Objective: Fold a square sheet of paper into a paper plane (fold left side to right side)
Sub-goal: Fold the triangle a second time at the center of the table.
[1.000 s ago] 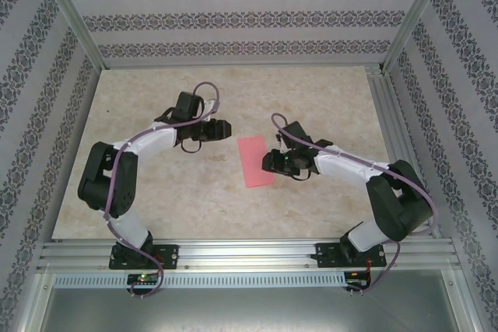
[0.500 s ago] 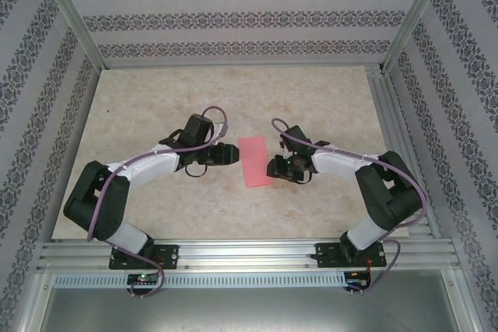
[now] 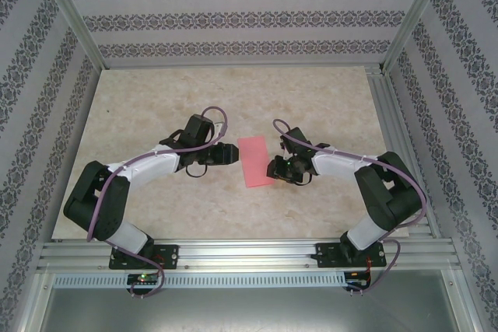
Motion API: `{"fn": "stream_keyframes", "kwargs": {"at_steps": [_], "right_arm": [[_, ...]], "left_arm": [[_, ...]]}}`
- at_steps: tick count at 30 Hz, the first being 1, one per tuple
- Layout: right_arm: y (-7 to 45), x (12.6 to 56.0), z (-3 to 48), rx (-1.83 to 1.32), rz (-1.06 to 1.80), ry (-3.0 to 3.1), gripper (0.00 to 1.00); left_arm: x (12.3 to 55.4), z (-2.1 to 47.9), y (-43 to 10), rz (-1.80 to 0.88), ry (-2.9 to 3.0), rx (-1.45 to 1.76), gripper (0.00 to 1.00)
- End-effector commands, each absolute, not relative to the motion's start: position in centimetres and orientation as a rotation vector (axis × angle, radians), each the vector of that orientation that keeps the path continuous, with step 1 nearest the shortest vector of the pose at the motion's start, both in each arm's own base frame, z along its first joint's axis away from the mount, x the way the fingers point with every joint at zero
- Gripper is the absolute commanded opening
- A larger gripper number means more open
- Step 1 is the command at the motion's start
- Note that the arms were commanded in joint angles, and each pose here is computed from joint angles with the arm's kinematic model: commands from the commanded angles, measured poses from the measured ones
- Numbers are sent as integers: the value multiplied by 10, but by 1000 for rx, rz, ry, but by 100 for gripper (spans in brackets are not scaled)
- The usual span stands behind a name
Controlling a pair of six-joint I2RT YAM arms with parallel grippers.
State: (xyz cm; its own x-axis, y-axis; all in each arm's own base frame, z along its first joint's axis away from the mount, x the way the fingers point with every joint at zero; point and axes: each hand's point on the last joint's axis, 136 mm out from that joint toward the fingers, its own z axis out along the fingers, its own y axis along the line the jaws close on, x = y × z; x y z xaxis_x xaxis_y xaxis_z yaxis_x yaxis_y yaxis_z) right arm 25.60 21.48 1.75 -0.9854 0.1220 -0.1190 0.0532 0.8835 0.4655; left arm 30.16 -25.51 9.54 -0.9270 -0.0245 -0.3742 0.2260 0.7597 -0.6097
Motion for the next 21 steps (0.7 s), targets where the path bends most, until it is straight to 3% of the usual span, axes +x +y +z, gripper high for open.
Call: {"fn": "stream_keyframes", "kwargs": {"at_steps": [1, 21], "right_arm": [[221, 243, 15, 145, 781, 2929, 36], [219, 239, 18, 167, 799, 2919, 32]], "left_arm": [[304, 105, -259, -956, 2561, 188, 52], [304, 105, -263, -955, 2561, 201, 52]]}}
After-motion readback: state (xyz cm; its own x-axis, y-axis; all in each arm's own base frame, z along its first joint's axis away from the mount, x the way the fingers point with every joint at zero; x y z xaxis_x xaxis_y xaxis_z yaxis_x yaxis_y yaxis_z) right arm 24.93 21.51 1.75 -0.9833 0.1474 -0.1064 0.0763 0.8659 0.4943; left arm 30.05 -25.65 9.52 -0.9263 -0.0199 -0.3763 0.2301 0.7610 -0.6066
